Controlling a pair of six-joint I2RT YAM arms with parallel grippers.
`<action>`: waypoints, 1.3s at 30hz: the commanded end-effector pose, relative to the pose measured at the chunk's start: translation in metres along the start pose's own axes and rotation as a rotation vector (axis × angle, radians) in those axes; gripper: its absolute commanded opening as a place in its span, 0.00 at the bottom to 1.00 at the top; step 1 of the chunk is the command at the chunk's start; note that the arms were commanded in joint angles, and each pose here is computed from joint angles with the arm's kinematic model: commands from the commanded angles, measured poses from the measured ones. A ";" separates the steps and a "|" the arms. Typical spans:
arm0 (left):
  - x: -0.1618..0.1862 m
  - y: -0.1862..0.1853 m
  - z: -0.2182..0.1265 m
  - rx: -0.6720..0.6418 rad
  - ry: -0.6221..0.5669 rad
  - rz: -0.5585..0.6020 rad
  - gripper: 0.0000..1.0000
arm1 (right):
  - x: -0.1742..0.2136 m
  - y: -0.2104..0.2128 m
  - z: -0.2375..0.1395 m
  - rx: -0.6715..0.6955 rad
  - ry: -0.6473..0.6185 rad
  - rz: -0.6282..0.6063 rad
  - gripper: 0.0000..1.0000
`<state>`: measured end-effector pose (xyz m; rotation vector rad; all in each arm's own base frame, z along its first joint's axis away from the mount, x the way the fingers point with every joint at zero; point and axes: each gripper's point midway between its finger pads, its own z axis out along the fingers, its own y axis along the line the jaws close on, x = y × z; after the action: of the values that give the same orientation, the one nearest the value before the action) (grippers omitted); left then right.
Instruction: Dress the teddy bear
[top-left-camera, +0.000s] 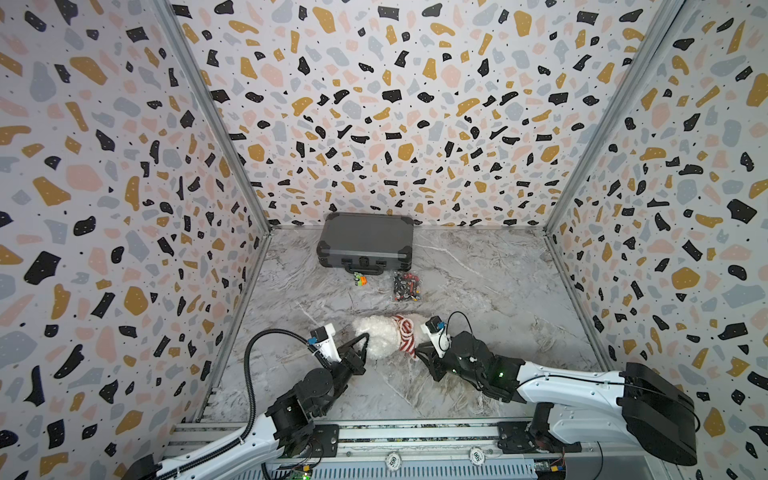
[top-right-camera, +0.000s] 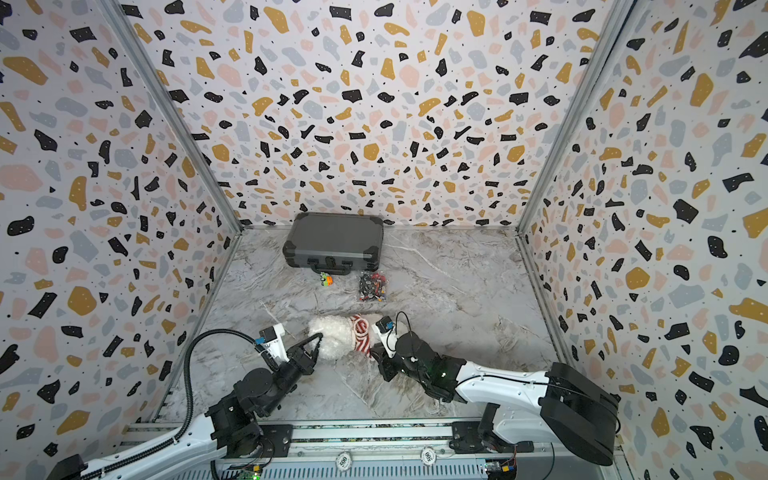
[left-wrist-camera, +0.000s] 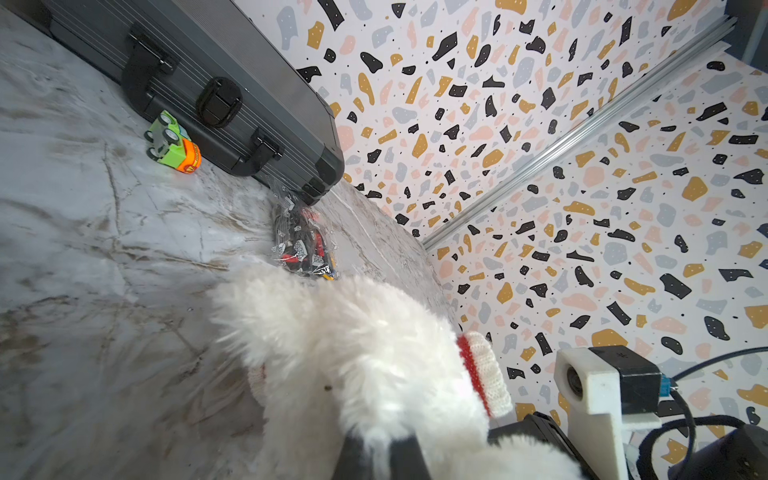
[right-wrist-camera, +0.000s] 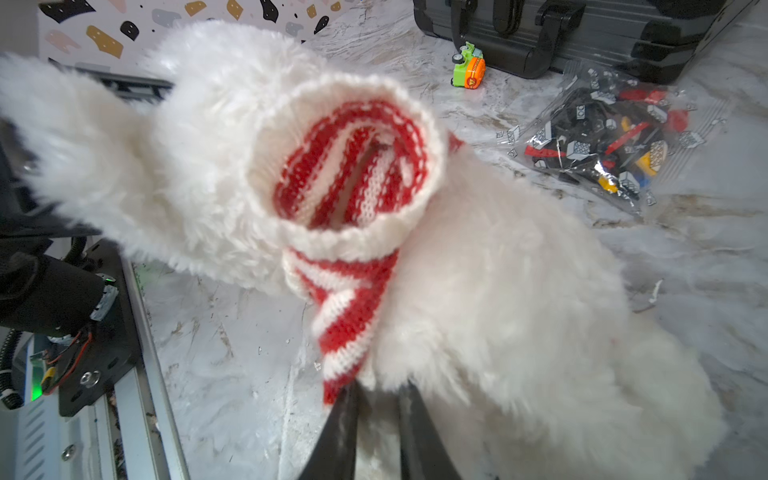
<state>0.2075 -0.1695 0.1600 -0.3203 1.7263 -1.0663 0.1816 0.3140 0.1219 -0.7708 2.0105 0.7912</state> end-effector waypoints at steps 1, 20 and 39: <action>0.007 0.012 -0.003 0.016 -0.010 -0.011 0.00 | -0.021 0.005 0.001 0.004 -0.047 -0.017 0.16; 0.002 0.021 -0.007 -0.026 -0.031 0.014 0.00 | -0.007 -0.044 -0.027 0.235 -0.037 0.037 0.00; 0.015 0.036 -0.011 -0.025 -0.013 0.138 0.00 | 0.019 -0.085 -0.045 0.313 -0.027 0.207 0.00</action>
<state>0.1991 -0.1651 0.1728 -0.2456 1.6837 -1.0679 0.2118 0.2465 0.1228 -0.4429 2.0815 0.6803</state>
